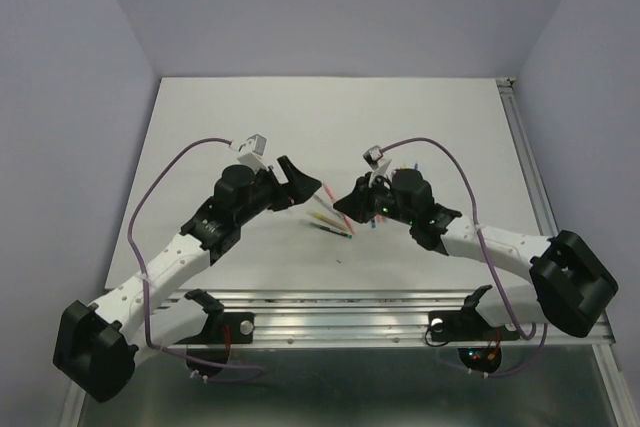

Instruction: Open the pen caps

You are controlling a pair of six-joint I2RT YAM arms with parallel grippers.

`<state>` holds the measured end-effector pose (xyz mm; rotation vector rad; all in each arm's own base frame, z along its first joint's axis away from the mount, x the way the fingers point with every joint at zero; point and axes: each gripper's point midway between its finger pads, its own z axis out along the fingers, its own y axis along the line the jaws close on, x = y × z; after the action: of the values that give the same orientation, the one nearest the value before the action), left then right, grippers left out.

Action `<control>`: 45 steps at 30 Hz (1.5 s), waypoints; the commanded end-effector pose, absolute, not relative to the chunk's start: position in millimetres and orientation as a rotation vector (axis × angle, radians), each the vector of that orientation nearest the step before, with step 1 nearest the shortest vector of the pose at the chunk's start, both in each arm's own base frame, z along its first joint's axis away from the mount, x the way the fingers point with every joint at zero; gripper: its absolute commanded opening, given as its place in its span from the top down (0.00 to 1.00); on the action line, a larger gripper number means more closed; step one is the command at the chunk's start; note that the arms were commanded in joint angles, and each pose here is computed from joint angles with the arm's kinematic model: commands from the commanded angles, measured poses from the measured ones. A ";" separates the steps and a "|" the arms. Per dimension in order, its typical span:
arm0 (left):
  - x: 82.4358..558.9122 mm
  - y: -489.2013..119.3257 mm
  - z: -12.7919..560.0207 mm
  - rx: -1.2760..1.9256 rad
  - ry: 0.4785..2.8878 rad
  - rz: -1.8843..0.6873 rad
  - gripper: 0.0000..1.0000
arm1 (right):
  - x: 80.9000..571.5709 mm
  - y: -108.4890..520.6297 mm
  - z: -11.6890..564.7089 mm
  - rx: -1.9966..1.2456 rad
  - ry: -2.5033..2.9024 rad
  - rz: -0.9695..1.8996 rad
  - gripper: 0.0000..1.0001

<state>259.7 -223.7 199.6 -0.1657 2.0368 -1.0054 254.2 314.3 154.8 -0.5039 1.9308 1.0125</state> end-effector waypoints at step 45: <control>346.8 -184.4 299.3 -0.393 1.649 -0.909 1.00 | 100.2 351.0 127.8 -0.684 1.966 1.594 0.99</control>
<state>321.8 -200.5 232.2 -0.3739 1.8798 -0.9314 132.2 355.0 128.4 -0.6046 1.9556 1.4996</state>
